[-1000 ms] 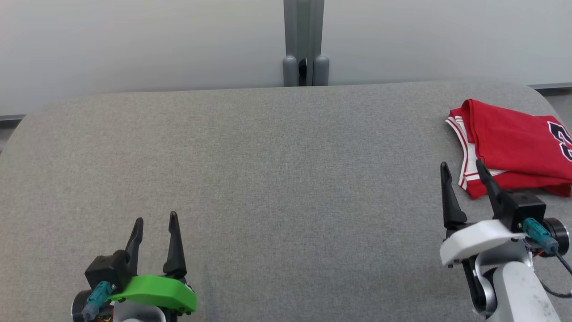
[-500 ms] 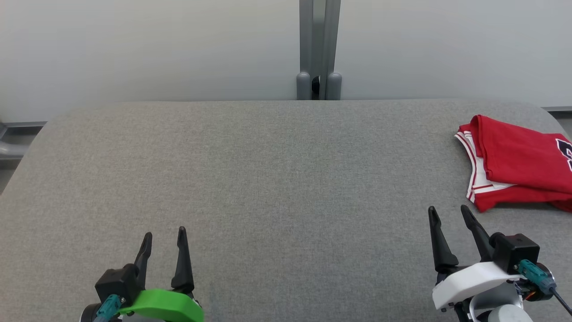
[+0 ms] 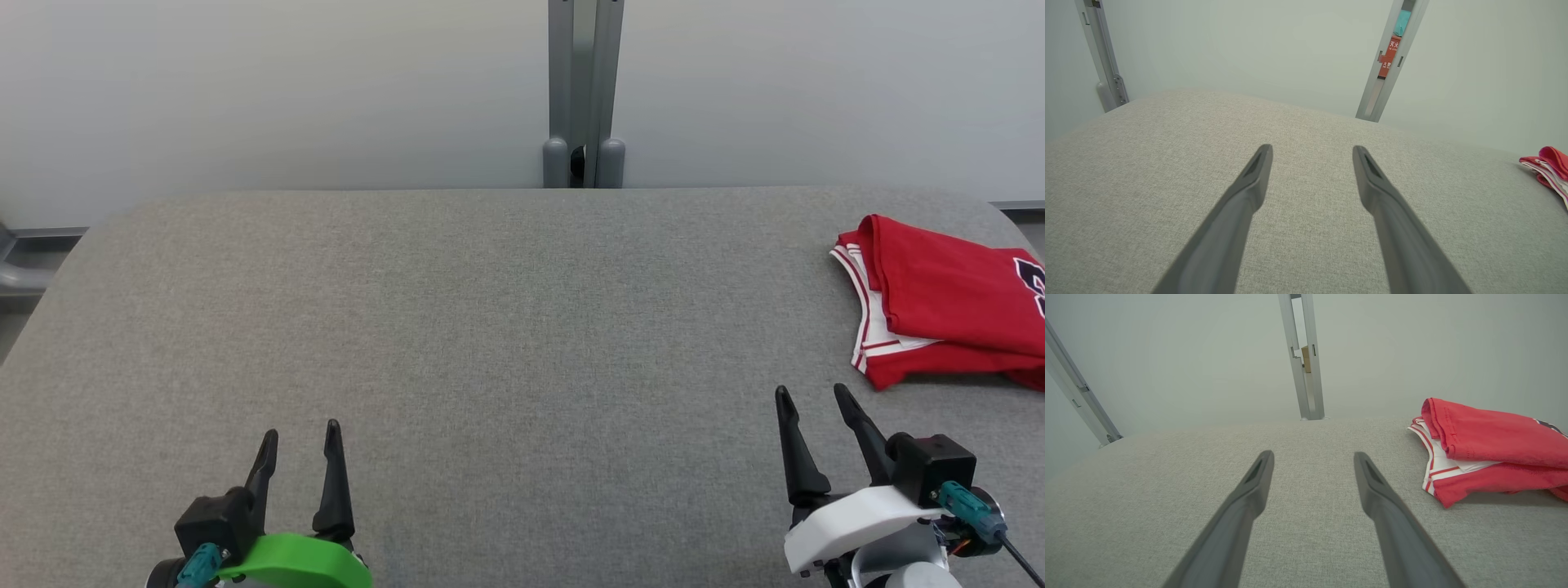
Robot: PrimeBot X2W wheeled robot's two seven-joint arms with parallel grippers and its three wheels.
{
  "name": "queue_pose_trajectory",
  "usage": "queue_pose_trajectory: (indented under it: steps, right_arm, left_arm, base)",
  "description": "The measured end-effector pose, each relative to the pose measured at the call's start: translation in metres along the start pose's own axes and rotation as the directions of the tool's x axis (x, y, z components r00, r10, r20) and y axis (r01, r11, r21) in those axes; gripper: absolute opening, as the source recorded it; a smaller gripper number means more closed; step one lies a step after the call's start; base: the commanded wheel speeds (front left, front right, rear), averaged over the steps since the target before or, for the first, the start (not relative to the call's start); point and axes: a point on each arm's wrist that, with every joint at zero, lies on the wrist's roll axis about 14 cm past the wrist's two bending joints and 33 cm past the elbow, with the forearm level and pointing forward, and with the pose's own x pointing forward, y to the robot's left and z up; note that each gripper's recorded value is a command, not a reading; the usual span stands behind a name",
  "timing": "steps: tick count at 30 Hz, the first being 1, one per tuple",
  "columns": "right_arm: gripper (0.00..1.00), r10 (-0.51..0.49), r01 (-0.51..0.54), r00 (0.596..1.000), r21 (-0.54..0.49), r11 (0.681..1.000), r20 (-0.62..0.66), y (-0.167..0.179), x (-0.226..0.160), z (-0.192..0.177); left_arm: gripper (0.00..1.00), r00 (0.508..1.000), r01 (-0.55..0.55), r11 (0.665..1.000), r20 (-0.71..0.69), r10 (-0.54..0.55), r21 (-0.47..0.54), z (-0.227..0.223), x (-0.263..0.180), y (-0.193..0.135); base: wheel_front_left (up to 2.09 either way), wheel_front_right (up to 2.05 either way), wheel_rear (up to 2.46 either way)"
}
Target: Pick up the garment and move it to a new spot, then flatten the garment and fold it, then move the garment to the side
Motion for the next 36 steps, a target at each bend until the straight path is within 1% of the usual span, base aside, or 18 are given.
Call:
queue_pose_trajectory:
  steps: [9,10,15,22,29,36]
  right_arm:
    - [1.0,0.001,-0.001,1.0,0.009,1.0,-0.005,0.001,0.0,-0.002]
    - [0.0,0.002,-0.002,1.0,0.009,1.0,-0.007,0.001,0.0,-0.003]
    - [0.0,-0.011,0.013,0.998,0.026,1.0,-0.068,-0.001,-0.007,-0.022]
    - [0.0,-0.045,0.058,0.995,0.152,0.987,-0.086,-0.008,-0.009,-0.026]
    - [0.0,-0.072,0.095,0.993,0.27,0.958,-0.093,-0.014,-0.007,-0.025]
    - [0.0,-0.092,0.121,0.991,0.376,0.919,-0.093,-0.02,-0.004,-0.023]
  left_arm:
    - [1.0,1.0,0.005,1.0,-0.008,-0.005,-0.001,-0.001,0.001,-0.002]
    - [0.0,1.0,0.003,1.0,-0.01,-0.003,-0.002,-0.002,0.0,-0.002]
    - [0.0,0.998,-0.013,1.0,-0.066,0.012,-0.014,-0.02,-0.006,0.0]
    - [0.0,0.994,-0.055,0.991,-0.105,0.043,-0.121,-0.025,-0.005,0.009]
    - [0.0,0.989,-0.094,0.967,-0.133,0.064,-0.236,-0.026,-0.003,0.015]
    - [0.0,0.986,-0.119,0.936,-0.149,0.072,-0.332,-0.026,0.0,0.019]
  base:
    - [0.0,0.0,0.0]
    - [0.0,0.0,0.0]
    - [0.0,0.0,0.0]
    - [0.0,0.0,0.0]
    - [0.0,0.0,0.0]
    - [0.0,0.0,0.0]
